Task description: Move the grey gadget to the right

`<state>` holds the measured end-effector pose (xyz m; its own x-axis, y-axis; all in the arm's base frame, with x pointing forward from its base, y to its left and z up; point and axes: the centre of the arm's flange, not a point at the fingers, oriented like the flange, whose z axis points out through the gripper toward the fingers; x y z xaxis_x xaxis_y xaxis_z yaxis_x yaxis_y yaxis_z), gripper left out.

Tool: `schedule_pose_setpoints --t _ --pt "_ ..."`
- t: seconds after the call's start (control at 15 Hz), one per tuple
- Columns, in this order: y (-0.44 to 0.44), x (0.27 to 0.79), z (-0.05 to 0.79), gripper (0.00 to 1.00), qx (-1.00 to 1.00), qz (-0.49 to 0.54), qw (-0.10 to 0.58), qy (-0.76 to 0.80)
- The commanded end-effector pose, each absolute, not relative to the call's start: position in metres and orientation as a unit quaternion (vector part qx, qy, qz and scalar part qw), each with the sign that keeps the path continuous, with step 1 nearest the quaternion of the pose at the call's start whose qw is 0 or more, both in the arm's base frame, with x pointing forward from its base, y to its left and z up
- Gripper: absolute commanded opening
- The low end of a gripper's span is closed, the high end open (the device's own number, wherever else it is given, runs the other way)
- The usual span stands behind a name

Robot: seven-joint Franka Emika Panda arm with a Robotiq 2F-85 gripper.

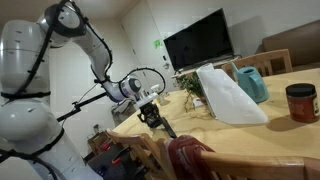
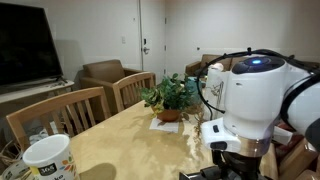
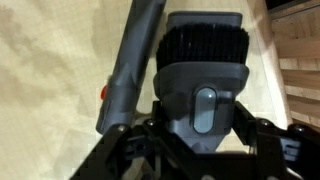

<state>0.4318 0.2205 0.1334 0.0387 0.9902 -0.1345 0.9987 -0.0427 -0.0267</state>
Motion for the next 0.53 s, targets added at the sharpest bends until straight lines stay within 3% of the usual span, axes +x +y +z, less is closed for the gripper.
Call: schedule_pose_setpoints --t 0.0,0.47 --pt "0.2193 0.4349 0.1347 0.43 0.721 -0.064 0.04 0.689" --pt "0.2183 0.4386 0.1347 0.43 0.722 -0.065 0.041 0.687"
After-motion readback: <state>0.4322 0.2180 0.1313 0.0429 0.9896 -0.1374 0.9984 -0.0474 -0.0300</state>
